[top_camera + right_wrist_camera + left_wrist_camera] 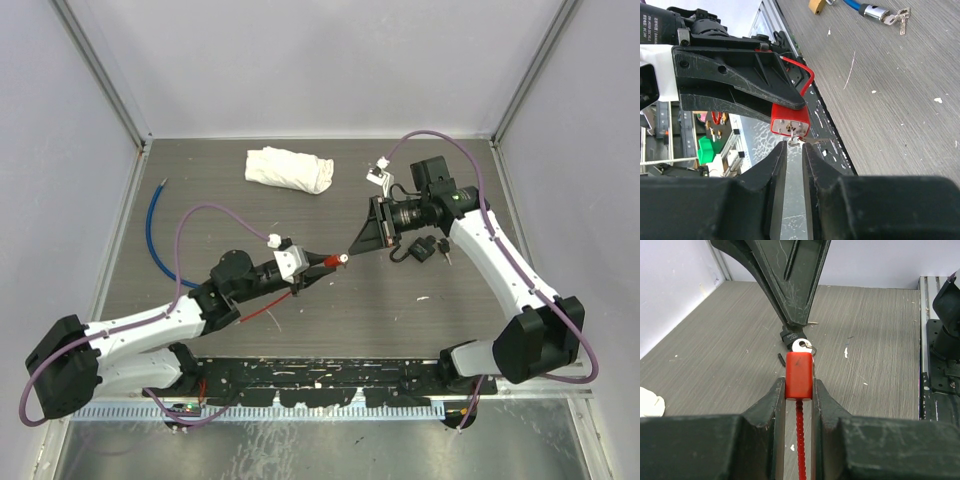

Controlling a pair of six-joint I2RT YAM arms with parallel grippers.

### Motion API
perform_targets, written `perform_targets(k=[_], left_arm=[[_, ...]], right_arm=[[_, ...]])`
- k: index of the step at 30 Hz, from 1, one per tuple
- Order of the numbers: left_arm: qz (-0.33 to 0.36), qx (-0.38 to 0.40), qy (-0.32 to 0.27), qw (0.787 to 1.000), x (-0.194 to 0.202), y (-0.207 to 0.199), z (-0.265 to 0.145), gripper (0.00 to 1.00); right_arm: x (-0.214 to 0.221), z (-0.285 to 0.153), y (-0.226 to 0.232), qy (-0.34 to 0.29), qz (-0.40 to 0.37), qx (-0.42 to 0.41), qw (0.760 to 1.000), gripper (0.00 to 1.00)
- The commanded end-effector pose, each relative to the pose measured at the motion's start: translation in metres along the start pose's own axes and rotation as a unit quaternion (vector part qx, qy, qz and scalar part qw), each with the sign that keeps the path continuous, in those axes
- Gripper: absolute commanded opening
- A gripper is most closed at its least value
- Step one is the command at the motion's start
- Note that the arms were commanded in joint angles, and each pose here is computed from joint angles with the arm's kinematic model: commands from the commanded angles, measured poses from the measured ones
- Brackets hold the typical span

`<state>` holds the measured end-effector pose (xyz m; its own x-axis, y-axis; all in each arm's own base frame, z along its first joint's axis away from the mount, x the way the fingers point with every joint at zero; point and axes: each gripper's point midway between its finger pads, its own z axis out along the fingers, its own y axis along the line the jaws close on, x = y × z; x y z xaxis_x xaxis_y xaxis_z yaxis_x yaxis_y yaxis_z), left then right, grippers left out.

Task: Lock with the key
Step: Adjust the lock.

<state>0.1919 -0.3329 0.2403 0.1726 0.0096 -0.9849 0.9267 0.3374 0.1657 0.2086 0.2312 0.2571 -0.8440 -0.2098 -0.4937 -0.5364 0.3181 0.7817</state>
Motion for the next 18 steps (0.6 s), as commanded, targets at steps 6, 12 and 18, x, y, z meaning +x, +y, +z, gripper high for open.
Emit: perform_targets(k=[6, 12, 18], left_arm=[[0.027, 0.002, -0.048, 0.998, -0.038, 0.007, 0.009, 0.00], [0.030, 0.005, -0.046, 0.998, -0.038, 0.007, 0.010, 0.00], [0.051, 0.004, -0.027, 0.998, -0.034, 0.010, 0.011, 0.00]], right_arm=[[0.002, 0.007, 0.013, 0.007, 0.008, -0.030, 0.999, 0.24], [0.005, 0.009, 0.012, 0.012, 0.026, -0.034, 0.999, 0.12], [0.013, 0.014, 0.003, 0.026, 0.075, -0.030, 0.996, 0.01]])
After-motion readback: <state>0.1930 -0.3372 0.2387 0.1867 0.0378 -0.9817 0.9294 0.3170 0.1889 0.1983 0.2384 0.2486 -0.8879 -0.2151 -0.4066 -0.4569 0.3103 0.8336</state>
